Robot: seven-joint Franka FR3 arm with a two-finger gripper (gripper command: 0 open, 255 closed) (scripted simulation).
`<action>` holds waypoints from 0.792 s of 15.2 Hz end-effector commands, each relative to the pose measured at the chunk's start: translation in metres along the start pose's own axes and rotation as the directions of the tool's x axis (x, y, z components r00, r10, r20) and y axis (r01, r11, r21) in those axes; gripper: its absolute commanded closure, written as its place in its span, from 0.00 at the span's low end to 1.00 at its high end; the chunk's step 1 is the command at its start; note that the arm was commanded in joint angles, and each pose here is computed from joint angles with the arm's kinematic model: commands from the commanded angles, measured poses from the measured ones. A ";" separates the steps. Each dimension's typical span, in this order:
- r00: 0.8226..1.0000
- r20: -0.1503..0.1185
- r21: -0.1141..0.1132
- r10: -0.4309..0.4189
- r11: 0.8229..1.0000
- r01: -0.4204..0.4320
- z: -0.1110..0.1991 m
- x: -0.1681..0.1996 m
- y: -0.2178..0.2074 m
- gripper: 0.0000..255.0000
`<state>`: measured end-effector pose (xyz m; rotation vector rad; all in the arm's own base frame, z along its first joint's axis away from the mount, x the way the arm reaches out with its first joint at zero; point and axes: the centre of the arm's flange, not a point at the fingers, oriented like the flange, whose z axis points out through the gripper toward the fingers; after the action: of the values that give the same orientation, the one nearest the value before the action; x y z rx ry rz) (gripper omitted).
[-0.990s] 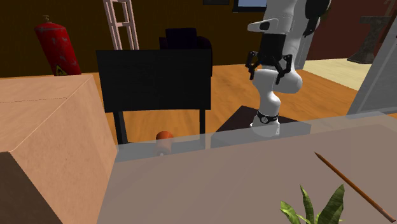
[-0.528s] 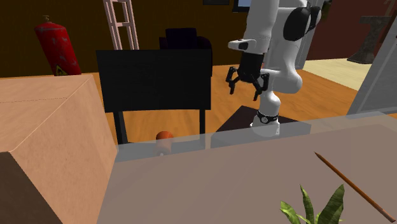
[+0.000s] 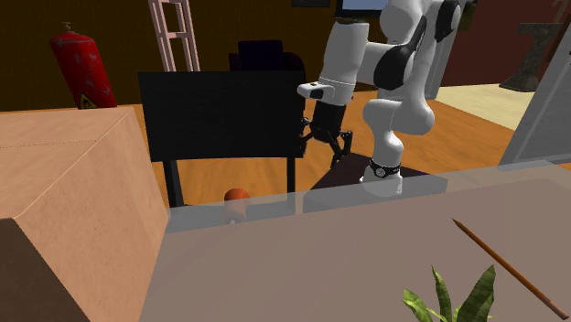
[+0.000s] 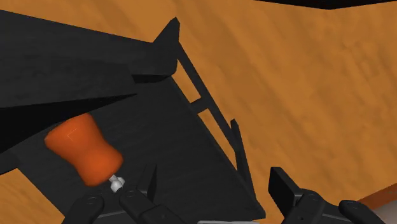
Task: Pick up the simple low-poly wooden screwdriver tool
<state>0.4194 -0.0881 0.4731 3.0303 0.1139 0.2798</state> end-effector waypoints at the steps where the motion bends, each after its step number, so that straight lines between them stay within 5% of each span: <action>1: 1.000 -0.010 -0.015 -0.012 1.000 0.012 0.017 0.011 0.017 0.00; 12: 0.996 -0.049 -0.093 -0.077 0.993 0.073 0.109 0.072 0.096 0.00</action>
<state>0.5077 -0.1791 0.3967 2.9314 0.2031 0.3428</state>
